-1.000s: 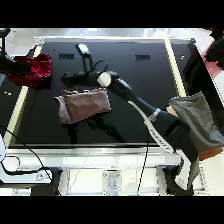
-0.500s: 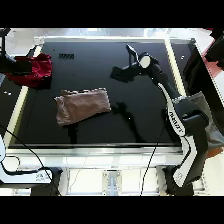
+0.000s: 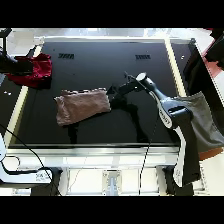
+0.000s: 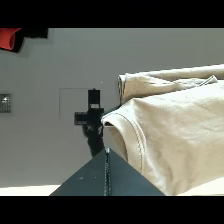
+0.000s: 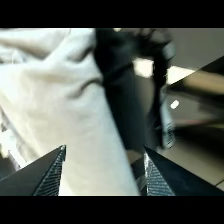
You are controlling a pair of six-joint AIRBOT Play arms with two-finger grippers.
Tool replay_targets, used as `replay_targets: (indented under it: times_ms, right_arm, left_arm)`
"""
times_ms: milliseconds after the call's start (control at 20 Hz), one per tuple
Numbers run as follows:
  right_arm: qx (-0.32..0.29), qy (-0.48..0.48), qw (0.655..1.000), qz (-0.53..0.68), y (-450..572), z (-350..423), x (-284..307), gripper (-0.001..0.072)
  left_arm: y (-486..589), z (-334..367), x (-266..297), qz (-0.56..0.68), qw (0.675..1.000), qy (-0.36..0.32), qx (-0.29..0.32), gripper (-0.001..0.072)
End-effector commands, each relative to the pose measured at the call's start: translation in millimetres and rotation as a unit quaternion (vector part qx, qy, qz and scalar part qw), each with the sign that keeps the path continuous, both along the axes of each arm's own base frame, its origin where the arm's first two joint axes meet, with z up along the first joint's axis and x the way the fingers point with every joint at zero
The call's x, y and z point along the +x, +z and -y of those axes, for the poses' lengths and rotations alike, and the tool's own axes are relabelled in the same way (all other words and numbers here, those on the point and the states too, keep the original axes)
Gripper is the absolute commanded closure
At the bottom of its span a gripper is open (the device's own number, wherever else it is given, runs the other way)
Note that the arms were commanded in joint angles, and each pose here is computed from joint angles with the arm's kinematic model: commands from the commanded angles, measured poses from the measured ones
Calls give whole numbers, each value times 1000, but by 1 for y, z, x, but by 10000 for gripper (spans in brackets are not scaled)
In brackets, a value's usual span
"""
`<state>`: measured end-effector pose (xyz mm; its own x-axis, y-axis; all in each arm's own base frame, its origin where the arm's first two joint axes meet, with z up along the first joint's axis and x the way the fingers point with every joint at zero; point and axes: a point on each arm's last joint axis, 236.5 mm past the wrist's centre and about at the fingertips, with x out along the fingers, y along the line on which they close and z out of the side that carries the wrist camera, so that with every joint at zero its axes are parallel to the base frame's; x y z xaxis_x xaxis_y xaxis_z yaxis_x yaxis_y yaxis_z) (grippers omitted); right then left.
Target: Fold the shirts.
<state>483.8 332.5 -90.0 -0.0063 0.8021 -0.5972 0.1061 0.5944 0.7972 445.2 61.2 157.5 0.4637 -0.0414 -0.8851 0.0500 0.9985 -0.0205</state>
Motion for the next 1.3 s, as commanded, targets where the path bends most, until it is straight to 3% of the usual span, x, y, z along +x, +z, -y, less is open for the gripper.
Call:
replay_targets:
  times_ms: [0,100,150,200,250,500,650,850,1050,1250]
  right_arm:
    - [27,1,1000,-2,-11,-39,-10,149]
    - [39,17,999,-2,-6,-59,-21,162]
    - [52,31,998,11,2,-69,-25,228]
    - [68,42,996,28,14,-78,-25,495]
    - [84,44,995,42,29,-85,-22,676]
    - [91,42,984,148,110,-60,18,698]
    - [5,20,979,205,143,25,46,699]
    - [-160,-62,954,247,192,182,67,699]
    - [-308,-134,915,223,236,335,28,698]
    - [-375,-219,882,184,274,445,-33,699]
  left_arm:
    - [0,1,0,1,1000,-1,-3,699]
    - [0,1,0,1,1000,-1,-3,699]
    - [0,1,0,1,1000,-1,-3,699]
    - [0,1,0,0,1000,-1,-3,699]
    - [0,1,0,0,1000,-1,-3,699]
    - [0,1,0,0,1000,-1,-3,699]
    - [0,1,0,0,1000,-1,-3,699]
    - [0,1,0,0,1000,-1,-3,699]
    - [0,1,0,1,1000,-1,-3,699]
    - [0,1,0,1,1000,-1,-3,699]
